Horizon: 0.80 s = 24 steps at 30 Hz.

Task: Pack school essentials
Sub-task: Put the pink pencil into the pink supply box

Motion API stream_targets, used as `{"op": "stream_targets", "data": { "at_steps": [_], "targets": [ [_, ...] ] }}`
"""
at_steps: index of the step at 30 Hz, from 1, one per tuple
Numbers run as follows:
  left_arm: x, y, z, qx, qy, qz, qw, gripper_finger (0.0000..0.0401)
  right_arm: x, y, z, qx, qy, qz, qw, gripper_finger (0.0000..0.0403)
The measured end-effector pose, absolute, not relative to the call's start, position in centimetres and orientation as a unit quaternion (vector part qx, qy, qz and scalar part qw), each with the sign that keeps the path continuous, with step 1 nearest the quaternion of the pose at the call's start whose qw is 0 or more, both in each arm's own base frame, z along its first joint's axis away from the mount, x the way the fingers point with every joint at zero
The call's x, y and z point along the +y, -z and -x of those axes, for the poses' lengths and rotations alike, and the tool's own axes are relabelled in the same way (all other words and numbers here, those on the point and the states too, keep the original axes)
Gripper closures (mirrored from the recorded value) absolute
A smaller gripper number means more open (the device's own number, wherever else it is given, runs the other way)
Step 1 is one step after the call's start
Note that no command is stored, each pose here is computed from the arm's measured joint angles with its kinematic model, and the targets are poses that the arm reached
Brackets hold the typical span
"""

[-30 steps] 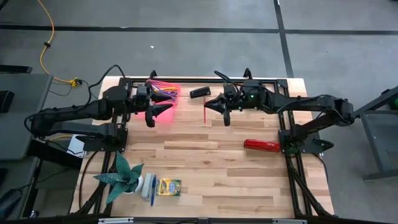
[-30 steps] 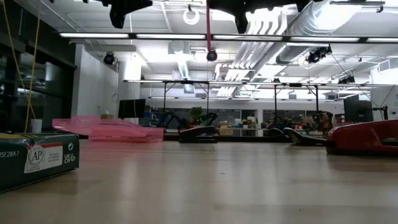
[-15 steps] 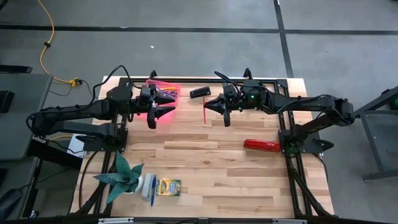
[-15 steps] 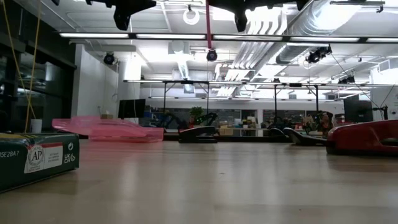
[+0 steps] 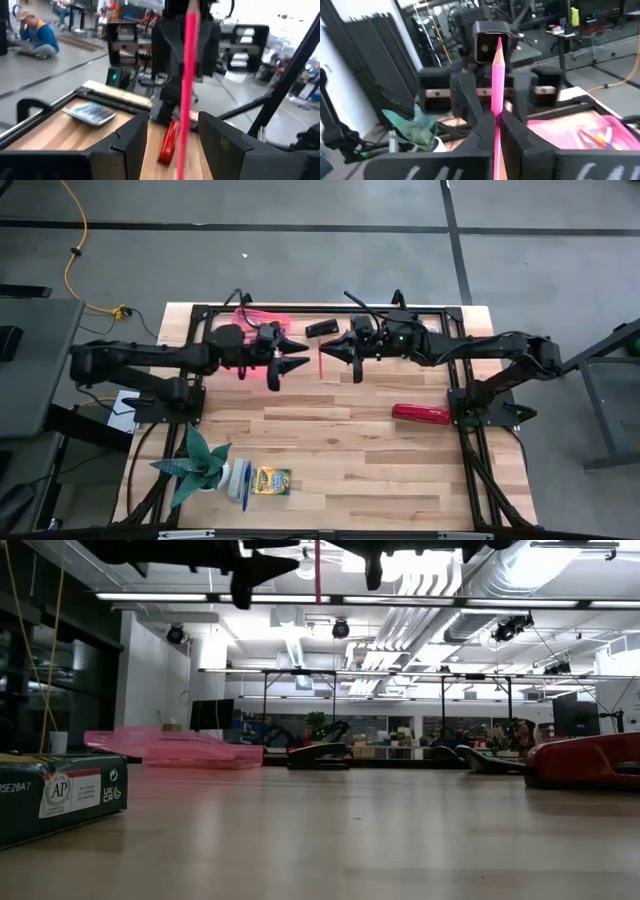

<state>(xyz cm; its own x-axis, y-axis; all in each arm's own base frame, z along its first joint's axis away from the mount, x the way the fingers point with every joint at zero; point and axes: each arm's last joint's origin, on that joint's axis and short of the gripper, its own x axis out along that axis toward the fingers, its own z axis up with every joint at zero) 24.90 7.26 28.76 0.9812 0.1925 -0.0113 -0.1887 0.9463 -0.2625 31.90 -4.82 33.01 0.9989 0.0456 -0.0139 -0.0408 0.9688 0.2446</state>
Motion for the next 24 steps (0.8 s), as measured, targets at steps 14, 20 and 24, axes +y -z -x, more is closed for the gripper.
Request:
{"op": "stream_targets", "data": {
  "at_steps": [14,20,24],
  "targets": [
    [7.4,-28.5,-28.7,0.015,-0.047,0.142,0.989,0.0237,-4.7,-33.1,-32.3,-0.009,-0.024,-0.124,0.992,0.0402],
    [7.4,-28.9,-28.8,-0.005,-0.036,0.137,0.990,0.0237,-4.7,-33.2,-32.3,-0.015,-0.025,-0.123,0.992,0.0402],
    [7.5,-29.4,-28.7,-0.029,-0.039,0.136,0.989,0.0238,-4.7,-33.4,-32.2,-0.023,-0.026,-0.126,0.991,0.0402]
  ]
}}
